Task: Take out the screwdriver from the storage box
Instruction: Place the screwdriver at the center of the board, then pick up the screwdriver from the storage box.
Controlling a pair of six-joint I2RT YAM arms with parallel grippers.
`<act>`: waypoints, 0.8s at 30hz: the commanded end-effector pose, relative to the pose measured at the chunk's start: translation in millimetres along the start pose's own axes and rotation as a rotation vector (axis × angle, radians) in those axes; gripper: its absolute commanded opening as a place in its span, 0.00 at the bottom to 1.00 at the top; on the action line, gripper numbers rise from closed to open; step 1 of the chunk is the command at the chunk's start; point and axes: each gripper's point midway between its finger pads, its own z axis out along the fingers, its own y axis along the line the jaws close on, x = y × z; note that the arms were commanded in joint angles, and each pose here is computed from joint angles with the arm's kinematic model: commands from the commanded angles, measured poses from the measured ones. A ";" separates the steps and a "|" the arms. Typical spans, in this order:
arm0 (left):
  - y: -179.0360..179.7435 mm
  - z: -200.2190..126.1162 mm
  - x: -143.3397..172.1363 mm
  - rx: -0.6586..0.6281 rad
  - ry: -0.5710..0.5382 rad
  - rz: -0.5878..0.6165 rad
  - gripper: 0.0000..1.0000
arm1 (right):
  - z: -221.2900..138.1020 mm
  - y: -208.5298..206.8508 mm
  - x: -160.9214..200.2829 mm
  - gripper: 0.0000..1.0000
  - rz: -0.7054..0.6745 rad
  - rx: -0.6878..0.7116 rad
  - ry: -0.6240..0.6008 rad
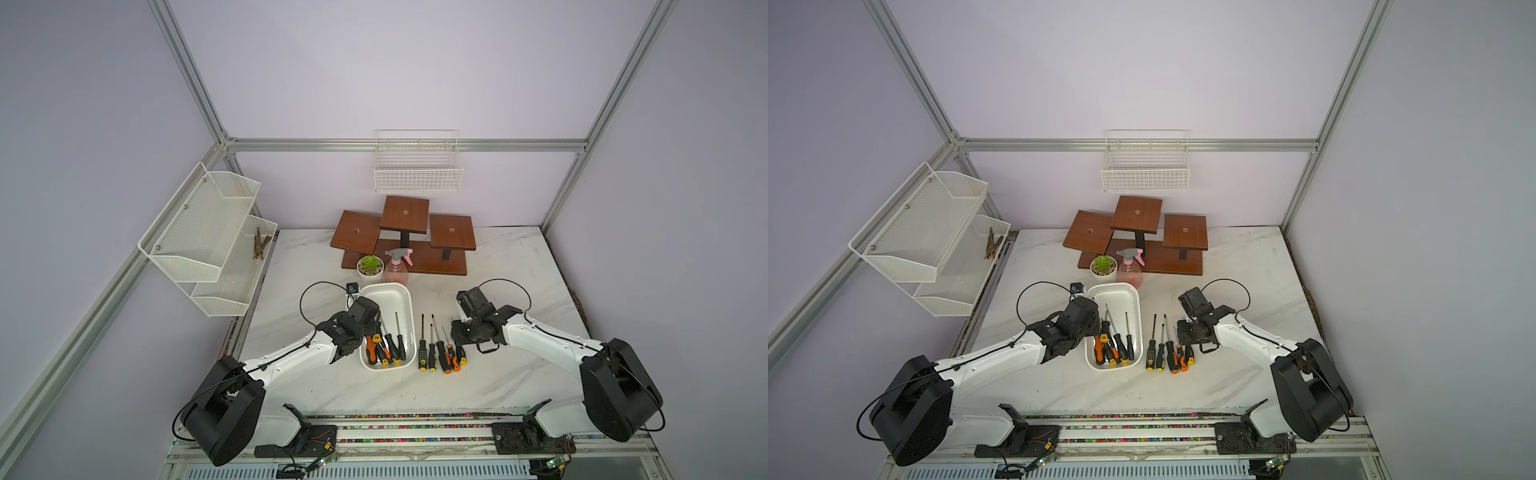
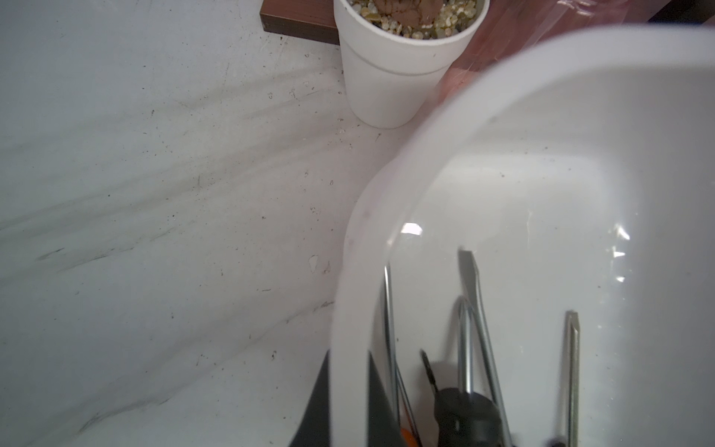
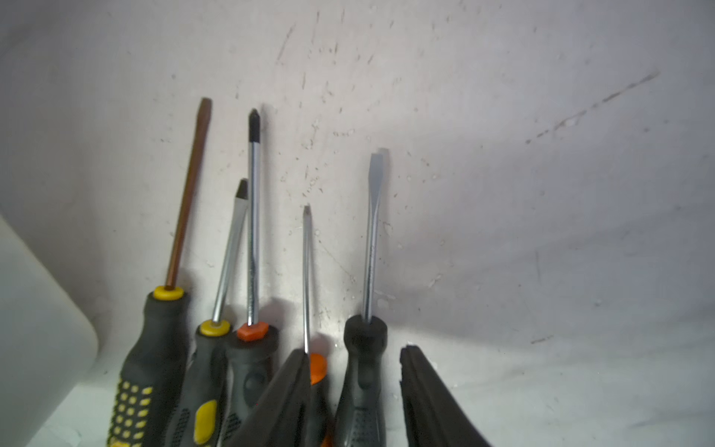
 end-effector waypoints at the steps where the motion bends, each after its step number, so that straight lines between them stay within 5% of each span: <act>1: -1.9 -6.1 -18.8 0.008 -0.059 -0.016 0.00 | -29.2 14.0 -20.6 0.45 0.016 -0.068 -0.071; 13: -11.6 -9.0 -24.8 0.052 -0.062 -0.014 0.00 | -83.6 98.2 -31.9 0.49 -0.059 -0.247 -0.158; 24: -4.7 -12.8 -20.4 0.038 -0.060 -0.017 0.00 | -93.7 164.8 -21.9 0.51 -0.126 -0.347 -0.178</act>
